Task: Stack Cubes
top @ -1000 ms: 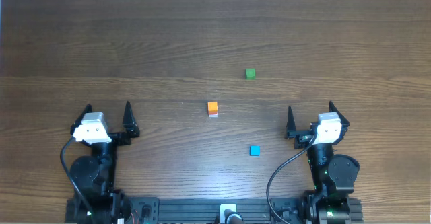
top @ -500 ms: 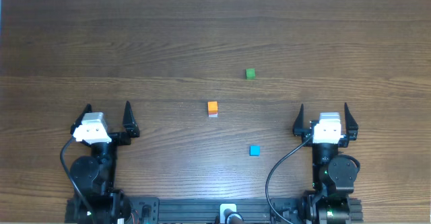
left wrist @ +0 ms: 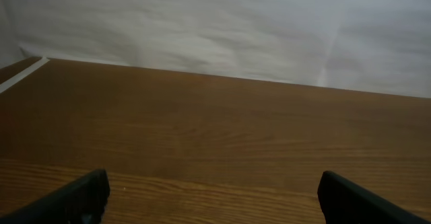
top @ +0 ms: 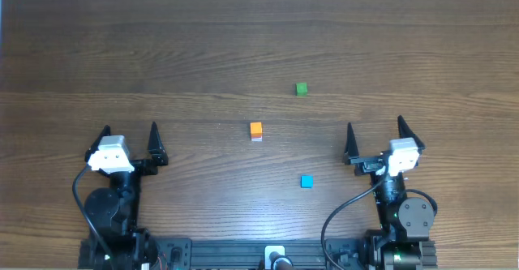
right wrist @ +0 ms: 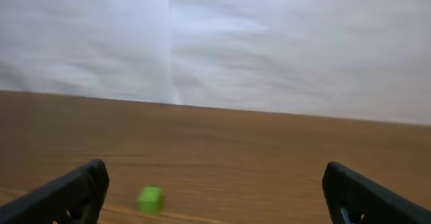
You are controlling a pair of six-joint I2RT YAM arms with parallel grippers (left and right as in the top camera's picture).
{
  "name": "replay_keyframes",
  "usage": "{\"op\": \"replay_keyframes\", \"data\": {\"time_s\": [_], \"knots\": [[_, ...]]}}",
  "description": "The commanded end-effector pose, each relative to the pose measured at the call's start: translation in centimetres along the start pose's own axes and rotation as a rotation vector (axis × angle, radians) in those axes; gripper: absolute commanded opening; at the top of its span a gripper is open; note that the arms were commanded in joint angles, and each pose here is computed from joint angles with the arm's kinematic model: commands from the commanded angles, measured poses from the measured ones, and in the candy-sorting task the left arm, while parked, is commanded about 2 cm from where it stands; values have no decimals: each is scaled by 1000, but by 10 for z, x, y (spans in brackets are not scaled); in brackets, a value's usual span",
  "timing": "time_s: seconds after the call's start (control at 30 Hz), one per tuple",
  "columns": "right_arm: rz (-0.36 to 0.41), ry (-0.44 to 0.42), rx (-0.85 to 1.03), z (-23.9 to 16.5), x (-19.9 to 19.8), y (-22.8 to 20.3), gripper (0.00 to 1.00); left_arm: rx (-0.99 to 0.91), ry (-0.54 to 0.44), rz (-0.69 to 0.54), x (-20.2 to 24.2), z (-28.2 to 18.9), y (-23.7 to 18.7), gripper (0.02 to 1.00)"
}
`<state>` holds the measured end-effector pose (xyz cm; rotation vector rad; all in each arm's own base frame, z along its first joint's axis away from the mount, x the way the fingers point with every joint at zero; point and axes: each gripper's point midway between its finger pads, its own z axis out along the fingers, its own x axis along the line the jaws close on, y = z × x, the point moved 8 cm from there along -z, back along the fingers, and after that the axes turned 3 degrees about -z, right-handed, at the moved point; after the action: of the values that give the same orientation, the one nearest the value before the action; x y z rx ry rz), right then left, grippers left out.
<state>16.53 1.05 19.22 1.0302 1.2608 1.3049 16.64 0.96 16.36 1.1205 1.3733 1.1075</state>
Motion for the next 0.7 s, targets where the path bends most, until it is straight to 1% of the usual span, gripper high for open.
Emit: {"op": "replay_keyframes", "data": {"time_s": [0.03,0.17,0.33,0.43,0.47,0.53,0.63,0.7], "knots": [[109,70,-71,-5,5,40,993,2,-8,11,0,0,-1,1000],[133,110,-46,-8,7,80,993,2,-8,11,0,0,-1,1000],[169,126,122,4,5,116,993,2,-8,11,0,0,-1,998],[208,166,273,28,5,132,991,2,-8,11,0,0,-1,1000],[225,182,359,44,6,136,993,2,-8,11,0,0,-1,1000],[226,200,444,64,9,137,993,2,-8,11,0,0,-1,1000],[201,211,565,98,19,130,993,2,-8,11,0,0,-1,1000],[175,199,645,120,28,121,991,2,-8,11,0,0,-1,1000]]}}
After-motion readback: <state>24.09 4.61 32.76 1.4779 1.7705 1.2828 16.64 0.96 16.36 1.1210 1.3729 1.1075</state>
